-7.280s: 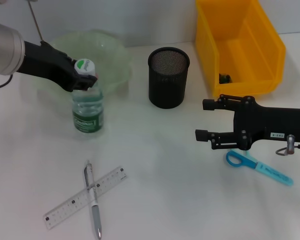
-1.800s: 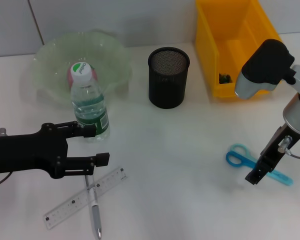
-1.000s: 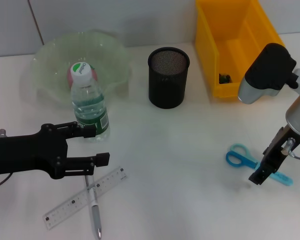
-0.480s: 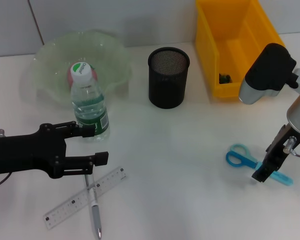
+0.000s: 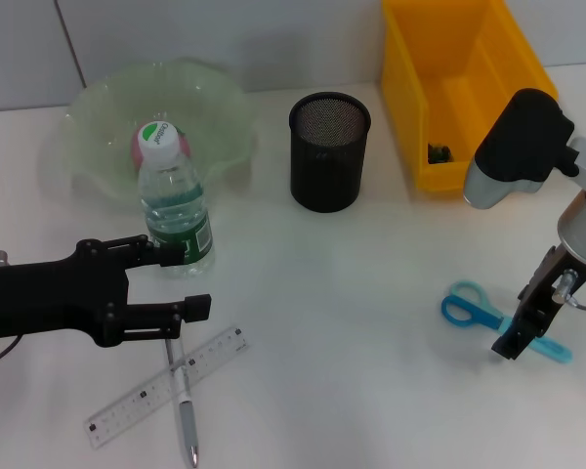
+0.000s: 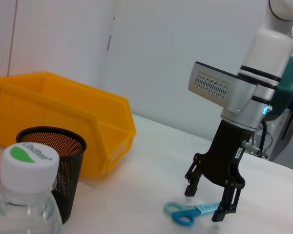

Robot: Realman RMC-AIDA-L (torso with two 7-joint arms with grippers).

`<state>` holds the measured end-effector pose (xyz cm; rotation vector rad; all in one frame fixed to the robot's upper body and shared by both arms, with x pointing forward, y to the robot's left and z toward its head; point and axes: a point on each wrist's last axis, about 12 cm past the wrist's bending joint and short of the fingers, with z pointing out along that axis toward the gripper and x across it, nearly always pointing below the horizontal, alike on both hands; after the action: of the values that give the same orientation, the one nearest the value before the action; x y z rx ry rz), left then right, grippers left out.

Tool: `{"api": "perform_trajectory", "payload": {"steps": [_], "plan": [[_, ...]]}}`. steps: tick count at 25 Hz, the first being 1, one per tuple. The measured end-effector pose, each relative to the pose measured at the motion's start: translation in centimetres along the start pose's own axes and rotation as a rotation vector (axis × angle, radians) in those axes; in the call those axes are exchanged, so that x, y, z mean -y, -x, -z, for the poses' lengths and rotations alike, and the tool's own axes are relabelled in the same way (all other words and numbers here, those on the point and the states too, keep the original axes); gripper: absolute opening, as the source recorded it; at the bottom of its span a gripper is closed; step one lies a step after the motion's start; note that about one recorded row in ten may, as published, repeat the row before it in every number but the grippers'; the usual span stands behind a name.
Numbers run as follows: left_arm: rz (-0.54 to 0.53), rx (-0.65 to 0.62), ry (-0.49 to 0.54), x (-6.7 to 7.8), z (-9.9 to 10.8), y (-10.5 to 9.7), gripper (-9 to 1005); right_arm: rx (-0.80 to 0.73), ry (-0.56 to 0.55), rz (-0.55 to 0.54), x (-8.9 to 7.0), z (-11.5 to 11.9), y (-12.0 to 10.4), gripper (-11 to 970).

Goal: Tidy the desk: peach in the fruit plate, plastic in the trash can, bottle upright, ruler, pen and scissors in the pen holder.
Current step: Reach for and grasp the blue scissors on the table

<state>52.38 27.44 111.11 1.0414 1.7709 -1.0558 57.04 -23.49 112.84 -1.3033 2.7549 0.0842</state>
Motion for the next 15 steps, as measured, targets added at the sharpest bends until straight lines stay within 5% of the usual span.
{"api": "perform_trajectory", "payload": {"steps": [11, 15], "plan": [[0.001, 0.001, -0.005, 0.03, 0.04, 0.04, 816, -0.003, 0.0, 0.012, -0.23, -0.11, 0.1, 812], [0.003, 0.002, -0.006, 0.07, 0.1, 0.03, 816, -0.005, 0.002, 0.011, -0.23, -0.15, 0.06, 679]]}}
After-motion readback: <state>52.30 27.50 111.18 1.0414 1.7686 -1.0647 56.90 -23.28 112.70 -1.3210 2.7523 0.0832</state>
